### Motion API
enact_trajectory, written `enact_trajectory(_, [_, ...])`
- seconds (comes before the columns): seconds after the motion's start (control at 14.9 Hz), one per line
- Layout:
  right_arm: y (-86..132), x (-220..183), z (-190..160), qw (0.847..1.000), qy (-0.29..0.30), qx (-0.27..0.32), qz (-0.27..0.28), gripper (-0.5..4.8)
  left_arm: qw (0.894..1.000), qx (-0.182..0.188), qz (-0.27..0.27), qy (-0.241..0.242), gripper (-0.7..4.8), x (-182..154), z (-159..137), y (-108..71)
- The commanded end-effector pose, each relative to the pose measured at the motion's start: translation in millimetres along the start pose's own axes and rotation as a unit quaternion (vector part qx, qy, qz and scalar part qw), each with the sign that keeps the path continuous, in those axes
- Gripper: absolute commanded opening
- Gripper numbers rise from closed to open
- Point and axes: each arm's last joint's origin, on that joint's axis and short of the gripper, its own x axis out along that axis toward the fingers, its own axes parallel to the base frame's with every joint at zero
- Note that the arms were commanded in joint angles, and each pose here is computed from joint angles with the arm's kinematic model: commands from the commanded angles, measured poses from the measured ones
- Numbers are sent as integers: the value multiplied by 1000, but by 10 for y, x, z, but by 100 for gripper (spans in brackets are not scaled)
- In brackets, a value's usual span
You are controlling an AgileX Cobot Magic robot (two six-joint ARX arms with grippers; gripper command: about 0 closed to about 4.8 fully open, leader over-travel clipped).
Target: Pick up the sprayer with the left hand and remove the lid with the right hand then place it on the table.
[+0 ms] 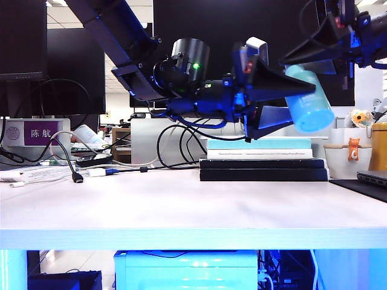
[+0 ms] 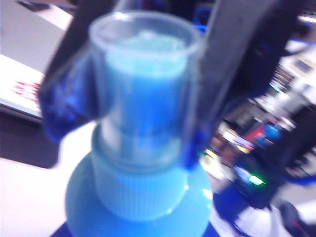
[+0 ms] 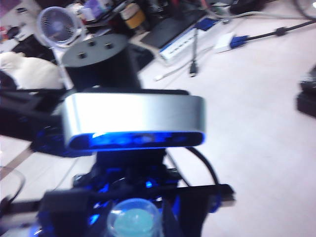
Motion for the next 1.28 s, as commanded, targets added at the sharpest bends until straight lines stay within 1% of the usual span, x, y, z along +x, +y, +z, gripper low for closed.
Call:
enact_trajectory(0.07, [16, 5, 89, 999, -21, -32, -18, -6, 998, 0, 63, -8, 214, 40, -10, 15])
enact_trajectory(0.13, [16, 3, 100, 999, -24, -38, -21, -6, 997, 1, 75, -1, 214, 46, -42, 27])
enact_trajectory(0.2, [0, 0, 111, 997, -31, -40, -56, -6, 996, -2, 91, 8, 214, 58, -84, 39])
enact_trajectory(0.27, [-8, -2, 125, 996, -38, -46, -74, -6, 995, -5, 102, 14, 214, 64, -111, 47])
enact_trajectory(0.4, [-9, -5, 156, 993, -49, -60, -87, -6, 992, -20, 122, 19, 214, 67, -140, 59])
enact_trajectory(0.6, [-12, -15, 222, 987, -77, -77, -120, -6, 990, -43, 128, 33, 214, 62, -196, 65])
enact_trajectory(0.74, [-7, -18, 248, 985, -87, -83, -122, -6, 989, -59, 128, 43, 213, 59, -233, 65])
enact_trajectory(0.87, [-3, -22, 271, 983, -96, -91, -129, -6, 989, -60, 124, 55, 213, 57, -270, 62])
enact_trajectory(0.94, [-3, -21, 271, 983, -96, -91, -128, -6, 990, -62, 111, 56, 213, 56, -275, 55])
enact_trajectory(1.01, [-2, -21, 271, 983, -95, -92, -126, -6, 993, -56, 85, 58, 209, 59, -273, 40])
enact_trajectory(1.07, [1, -21, 271, 984, -95, -93, -121, -6, 996, -54, 32, 58, 209, 63, -268, 10])
enact_trajectory(1.28, [17, -17, 267, 987, -88, -97, -93, -6, 996, -50, -49, 59, 204, 60, -268, -36])
